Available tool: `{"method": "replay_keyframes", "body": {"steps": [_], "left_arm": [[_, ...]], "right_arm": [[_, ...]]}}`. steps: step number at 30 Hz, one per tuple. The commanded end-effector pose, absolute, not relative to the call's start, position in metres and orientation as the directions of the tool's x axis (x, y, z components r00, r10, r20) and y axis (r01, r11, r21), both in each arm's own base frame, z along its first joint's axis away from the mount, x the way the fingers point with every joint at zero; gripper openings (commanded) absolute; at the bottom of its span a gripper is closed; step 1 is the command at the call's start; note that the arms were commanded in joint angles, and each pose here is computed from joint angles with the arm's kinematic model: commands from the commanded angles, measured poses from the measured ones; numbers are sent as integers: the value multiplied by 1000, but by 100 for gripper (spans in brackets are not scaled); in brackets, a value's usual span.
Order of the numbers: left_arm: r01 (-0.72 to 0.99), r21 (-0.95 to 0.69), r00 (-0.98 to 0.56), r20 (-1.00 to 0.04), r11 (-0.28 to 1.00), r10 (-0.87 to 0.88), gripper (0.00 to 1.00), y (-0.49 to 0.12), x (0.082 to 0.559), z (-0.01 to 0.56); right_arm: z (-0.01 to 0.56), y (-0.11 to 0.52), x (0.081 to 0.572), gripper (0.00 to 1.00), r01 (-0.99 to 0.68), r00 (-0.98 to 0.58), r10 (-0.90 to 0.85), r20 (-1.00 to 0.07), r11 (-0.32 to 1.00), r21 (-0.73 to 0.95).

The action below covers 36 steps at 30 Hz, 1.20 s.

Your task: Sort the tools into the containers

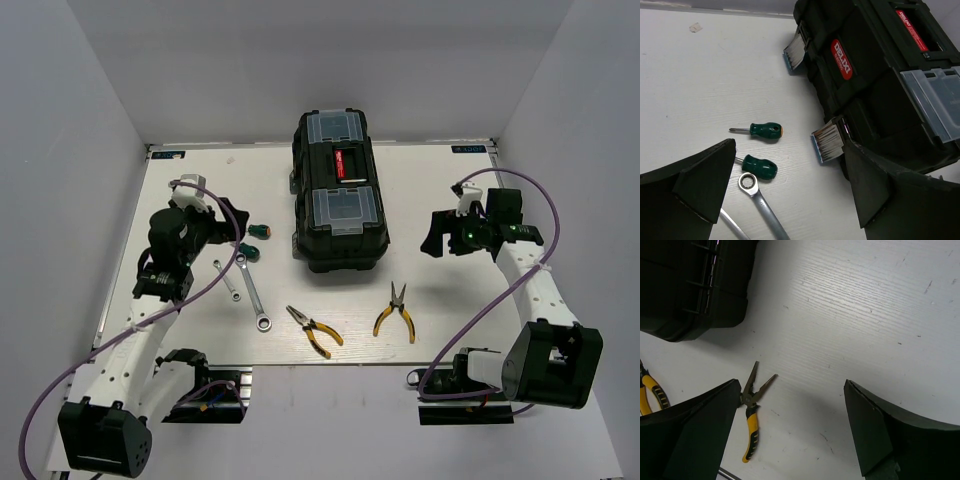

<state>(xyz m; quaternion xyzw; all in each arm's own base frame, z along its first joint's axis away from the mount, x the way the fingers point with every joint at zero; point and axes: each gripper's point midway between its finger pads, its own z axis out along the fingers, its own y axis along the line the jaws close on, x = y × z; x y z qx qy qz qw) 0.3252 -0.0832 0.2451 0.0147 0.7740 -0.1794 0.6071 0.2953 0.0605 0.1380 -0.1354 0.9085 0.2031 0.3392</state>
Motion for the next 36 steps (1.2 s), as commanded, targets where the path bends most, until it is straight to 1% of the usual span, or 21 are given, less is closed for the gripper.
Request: {"method": "replay_keyframes", "body": {"steps": [1,6,10,12,13,14,15,16,18,19,20,21,22,23,24,25,26,27,29,31,36], "left_arm": [[293,-277,-258,-945,915,-203,100,-92,322,256],[298,-280,-268,-942,913,-201,100,-94,323,253],[306,-281,-270,-942,909,-200,100,-96,322,253],[306,-281,-270,-942,909,-200,100,-96,322,253],[317,-284,-273,-941,905,-199,100,-98,321,253],[317,-284,-273,-941,905,-199,100,-98,321,253],[331,-295,-280,-938,896,-206,100,-101,319,253],[359,-297,-274,-940,885,-205,94,-105,318,257],[396,-319,-305,-930,861,-205,78,-114,318,252],[407,-330,-312,-927,852,-210,52,-117,319,251],[419,-333,-317,-925,845,-208,38,-120,319,252],[422,-342,-339,-918,840,-204,27,-122,321,246],[428,-348,-352,-914,834,-201,16,-124,321,243],[424,-351,-361,-911,835,-200,16,-124,322,242],[431,-353,-363,-910,830,-198,16,-125,321,242],[422,-361,-387,-901,831,-195,40,-126,322,235],[421,-362,-390,-900,831,-195,56,-126,325,235],[421,-362,-390,-900,831,-195,68,-126,325,235],[414,-368,-407,-893,832,-193,81,-126,325,230],[409,-372,-418,-888,833,-191,83,-126,326,228],[424,-372,-428,-886,826,-180,84,-129,326,225]], "right_arm": [[147,55,307,90,-366,-701,-91,-707,897,247],[149,55,304,90,-374,-698,-97,-710,895,245],[160,79,282,90,-559,-636,-184,-750,779,284],[171,79,283,90,-586,-594,-203,-778,772,246],[173,78,283,84,-579,-598,-214,-772,782,232],[197,75,294,72,-596,-545,-231,-806,783,180],[204,75,296,33,-599,-538,-243,-807,784,163],[205,70,303,15,-584,-548,-260,-795,799,141],[238,76,315,0,-619,-480,-310,-820,782,67],[243,76,329,0,-617,-481,-321,-816,785,55],[253,76,335,0,-612,-476,-328,-816,790,40],[248,96,340,19,-651,-479,-359,-801,758,49],[251,101,351,28,-653,-479,-363,-799,755,48],[263,100,363,33,-631,-466,-362,-807,775,16],[266,119,372,49,-657,-451,-381,-807,754,11],[261,123,384,52,-652,-457,-381,-804,758,12],[263,123,395,52,-617,-462,-369,-806,787,-6],[277,139,409,58,-629,-416,-372,-830,777,-34],[268,151,423,65,-597,-448,-358,-819,802,-24],[273,166,449,70,-555,-448,-325,-833,831,-26],[293,196,488,72,-442,-403,-310,-861,890,-113]]}}
